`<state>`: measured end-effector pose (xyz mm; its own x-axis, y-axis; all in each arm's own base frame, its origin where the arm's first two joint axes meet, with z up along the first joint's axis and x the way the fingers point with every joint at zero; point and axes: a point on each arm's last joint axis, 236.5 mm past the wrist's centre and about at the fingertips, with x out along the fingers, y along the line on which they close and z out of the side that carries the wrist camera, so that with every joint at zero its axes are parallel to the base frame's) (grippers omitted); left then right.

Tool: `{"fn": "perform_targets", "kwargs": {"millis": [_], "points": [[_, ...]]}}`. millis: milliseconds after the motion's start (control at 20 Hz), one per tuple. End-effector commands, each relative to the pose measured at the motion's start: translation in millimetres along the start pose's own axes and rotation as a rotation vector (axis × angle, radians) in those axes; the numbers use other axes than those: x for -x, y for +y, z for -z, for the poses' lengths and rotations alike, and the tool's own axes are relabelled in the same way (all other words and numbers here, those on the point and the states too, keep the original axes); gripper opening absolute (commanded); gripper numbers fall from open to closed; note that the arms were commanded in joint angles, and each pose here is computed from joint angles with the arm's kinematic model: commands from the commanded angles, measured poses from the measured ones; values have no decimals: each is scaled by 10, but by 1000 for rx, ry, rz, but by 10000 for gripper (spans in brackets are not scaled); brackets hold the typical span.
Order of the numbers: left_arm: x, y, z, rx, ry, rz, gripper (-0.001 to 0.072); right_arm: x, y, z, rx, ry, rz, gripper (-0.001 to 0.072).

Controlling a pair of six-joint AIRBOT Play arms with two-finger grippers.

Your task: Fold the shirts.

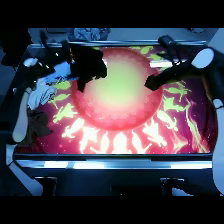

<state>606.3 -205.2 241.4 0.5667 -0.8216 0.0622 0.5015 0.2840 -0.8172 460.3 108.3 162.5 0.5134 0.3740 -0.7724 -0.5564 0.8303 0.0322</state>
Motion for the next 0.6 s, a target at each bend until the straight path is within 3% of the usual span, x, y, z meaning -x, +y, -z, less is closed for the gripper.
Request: {"fn": "perform_targets", "kwargs": {"millis": [0,100,200,350,550], "points": [[381,-1977,1,-307,14,264,27,892,-144,-442,139,-153,203,677],[595,-2692,113,-452,7,287,27,1511,-113,-586,181,-247,312,677],[715,-2988,298,-552,43,219,27,2054,10,-603,210,-324,385,677],[724,-2762,666,-606,194,19,28,2521,286,-374,205,-339,394,677],[592,-1942,1685,-539,569,-119,29,2447,546,271,128,-115,282,677]]}}
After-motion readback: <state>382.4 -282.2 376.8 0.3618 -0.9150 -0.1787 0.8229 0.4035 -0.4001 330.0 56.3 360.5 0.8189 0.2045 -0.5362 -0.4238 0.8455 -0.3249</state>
